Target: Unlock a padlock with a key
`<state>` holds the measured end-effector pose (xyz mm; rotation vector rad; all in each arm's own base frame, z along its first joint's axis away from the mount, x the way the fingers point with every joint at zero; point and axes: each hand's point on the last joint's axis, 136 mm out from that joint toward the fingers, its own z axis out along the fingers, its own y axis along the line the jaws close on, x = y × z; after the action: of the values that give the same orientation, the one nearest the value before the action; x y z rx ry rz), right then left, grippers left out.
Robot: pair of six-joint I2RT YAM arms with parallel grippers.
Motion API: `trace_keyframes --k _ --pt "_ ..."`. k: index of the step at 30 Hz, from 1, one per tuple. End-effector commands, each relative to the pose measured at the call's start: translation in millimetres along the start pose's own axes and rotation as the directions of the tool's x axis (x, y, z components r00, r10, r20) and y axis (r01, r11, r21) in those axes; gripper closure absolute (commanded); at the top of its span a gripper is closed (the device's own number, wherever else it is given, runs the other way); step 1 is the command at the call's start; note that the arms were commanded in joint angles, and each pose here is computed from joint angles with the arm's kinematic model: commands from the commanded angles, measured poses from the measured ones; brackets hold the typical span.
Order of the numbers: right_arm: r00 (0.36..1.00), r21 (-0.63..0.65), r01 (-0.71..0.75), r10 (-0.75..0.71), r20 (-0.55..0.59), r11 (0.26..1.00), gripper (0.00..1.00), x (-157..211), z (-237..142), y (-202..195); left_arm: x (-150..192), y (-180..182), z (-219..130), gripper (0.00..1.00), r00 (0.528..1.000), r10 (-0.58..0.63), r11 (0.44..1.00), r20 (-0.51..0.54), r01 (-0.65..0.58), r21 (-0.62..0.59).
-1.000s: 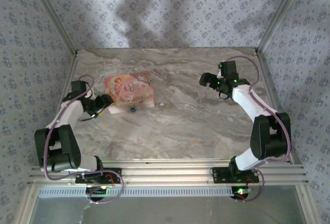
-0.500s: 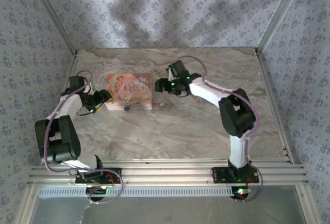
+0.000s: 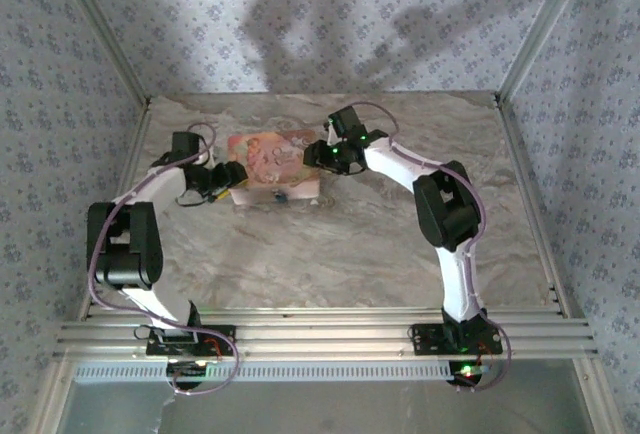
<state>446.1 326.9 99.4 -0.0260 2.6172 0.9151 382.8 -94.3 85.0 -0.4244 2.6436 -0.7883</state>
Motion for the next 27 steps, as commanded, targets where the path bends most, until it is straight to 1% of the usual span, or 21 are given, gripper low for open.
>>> trace_keyframes --k 1,5,8,14,17,22,27 --pt "0.999 -0.003 -0.022 0.022 -0.039 1.0 0.49 7.6 -7.6 -1.1 21.4 4.1 14.1 0.31 0.997 -0.031 0.999 -0.076 0.028 -0.042" --pt "0.998 -0.018 -0.023 0.022 -0.059 1.0 0.48 12.7 -7.7 2.4 20.9 8.9 12.2 0.31 0.998 -0.023 0.997 -0.061 0.019 -0.07" --pt "0.998 -0.008 -0.022 0.021 -0.051 1.0 0.46 12.8 -15.2 3.6 21.0 9.9 10.2 0.31 0.998 -0.016 0.997 -0.059 0.011 -0.081" --pt "0.999 0.035 -0.035 0.034 0.031 0.999 0.35 -6.1 -53.8 -2.2 12.0 6.4 -2.6 0.3 1.0 0.015 0.995 -0.021 -0.017 -0.098" --pt "0.997 0.059 -0.042 0.038 0.067 0.997 0.32 -16.3 -75.2 -10.6 6.1 3.1 -11.1 0.29 0.999 0.037 0.993 -0.004 -0.038 -0.112" --pt "0.994 0.14 -0.056 0.042 0.099 0.989 0.31 -21.0 -97.3 -38.1 -5.7 -6.3 -31.2 0.29 0.996 0.072 0.991 0.047 -0.066 -0.114" --pt "0.995 0.272 -0.078 0.057 0.084 0.959 0.35 -15.5 -97.1 -67.4 -8.2 -14.5 -55.7 0.29 0.988 0.124 0.985 0.094 -0.112 -0.128"
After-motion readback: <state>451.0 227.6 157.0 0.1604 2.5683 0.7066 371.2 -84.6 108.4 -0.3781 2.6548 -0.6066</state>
